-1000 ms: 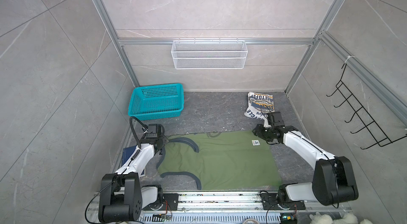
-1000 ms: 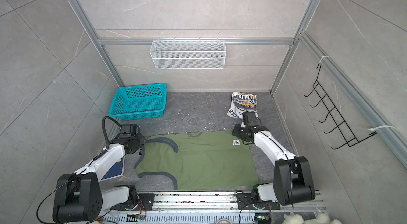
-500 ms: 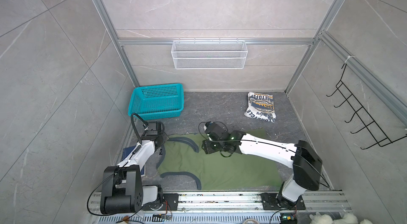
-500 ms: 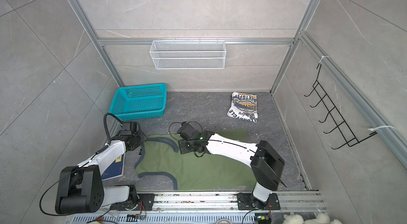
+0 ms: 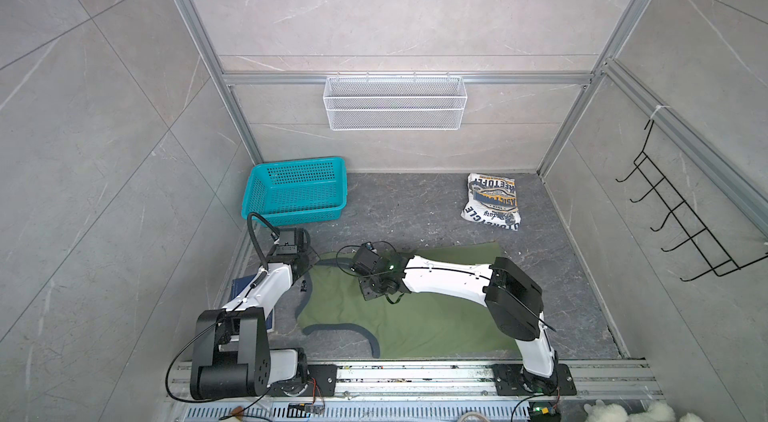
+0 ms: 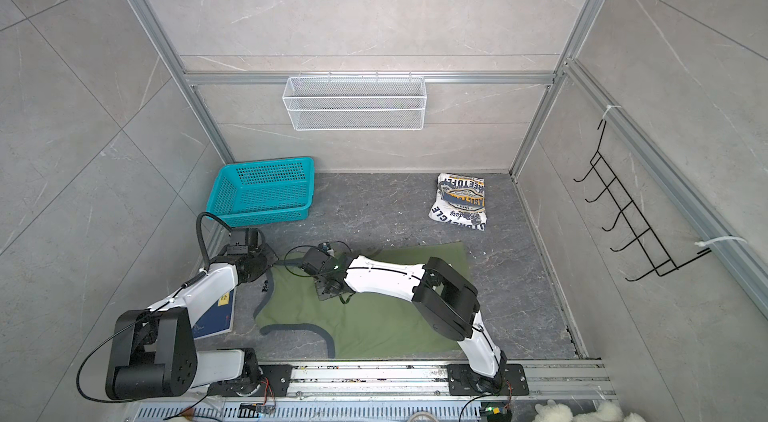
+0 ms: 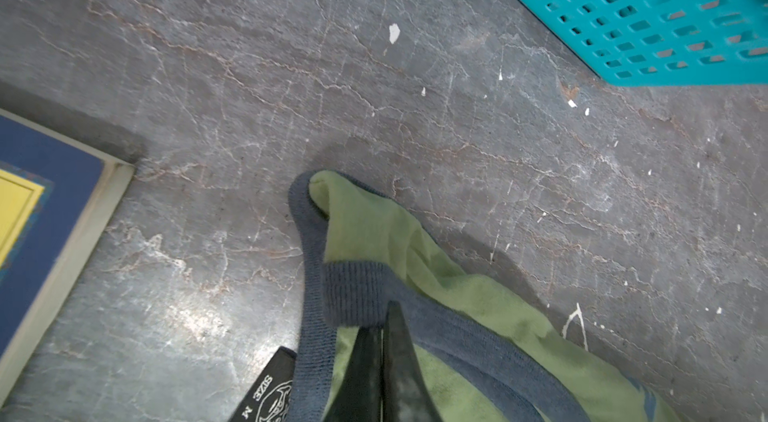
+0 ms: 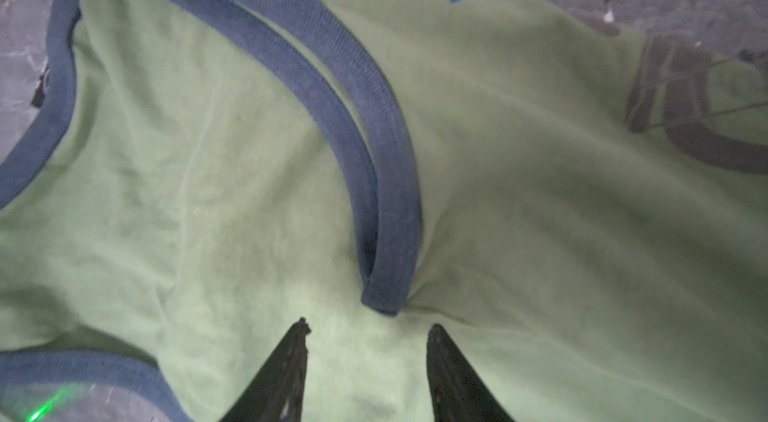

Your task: Fold and stack the tank tops

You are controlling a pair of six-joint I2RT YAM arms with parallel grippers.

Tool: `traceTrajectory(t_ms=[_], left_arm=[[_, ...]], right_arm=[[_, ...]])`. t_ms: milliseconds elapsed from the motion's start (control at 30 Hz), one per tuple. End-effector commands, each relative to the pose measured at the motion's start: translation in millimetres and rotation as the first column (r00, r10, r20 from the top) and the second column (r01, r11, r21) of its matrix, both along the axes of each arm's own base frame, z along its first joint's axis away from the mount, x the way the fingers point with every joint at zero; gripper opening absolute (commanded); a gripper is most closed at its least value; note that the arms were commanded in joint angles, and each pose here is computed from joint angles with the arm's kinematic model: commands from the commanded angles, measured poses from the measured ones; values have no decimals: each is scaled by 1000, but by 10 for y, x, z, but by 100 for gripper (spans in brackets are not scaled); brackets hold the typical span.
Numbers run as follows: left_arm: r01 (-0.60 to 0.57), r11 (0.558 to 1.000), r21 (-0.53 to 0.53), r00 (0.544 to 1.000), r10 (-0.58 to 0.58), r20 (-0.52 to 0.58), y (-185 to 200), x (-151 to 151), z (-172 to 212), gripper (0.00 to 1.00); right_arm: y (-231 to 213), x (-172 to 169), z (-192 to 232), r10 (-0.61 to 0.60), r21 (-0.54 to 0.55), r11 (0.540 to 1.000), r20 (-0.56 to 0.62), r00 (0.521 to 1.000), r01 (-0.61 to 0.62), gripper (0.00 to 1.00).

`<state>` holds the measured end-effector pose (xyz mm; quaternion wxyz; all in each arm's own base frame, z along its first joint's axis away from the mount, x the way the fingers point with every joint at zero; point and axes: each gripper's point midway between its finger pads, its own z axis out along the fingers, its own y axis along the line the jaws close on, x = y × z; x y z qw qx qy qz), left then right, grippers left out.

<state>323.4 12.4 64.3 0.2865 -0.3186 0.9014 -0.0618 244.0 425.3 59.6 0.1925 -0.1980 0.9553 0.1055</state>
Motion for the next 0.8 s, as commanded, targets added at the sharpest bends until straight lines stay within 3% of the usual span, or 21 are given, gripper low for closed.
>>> traceTrajectory(t_ms=[0,267,367,433,533,767], left_arm=[[12,1000,-6,999,-11,42,-6,113,94,0],[11,1000,-15,999,-11,42,-17,123,74,0],[13,1000,-18,999,-12,44,-22,126,68,0],[10,1000,-14,999,-9,42,-14,127,68,0],[10,1000,-8,999,-10,41,-7,130,72,0],[0,1000,9,998,0,59,28,155,170,0]], right_arm=[[-115,79,-106,-43,-102,994,29,999,46,46],[-102,101,-239,-36,-141,989,23,999,39,31],[-108,96,-211,-33,-141,989,36,999,38,21],[-112,82,-149,-26,-135,990,45,999,32,9],[-127,35,43,-10,-123,992,84,996,20,2],[-245,-145,390,-1,-77,997,132,991,11,0]])
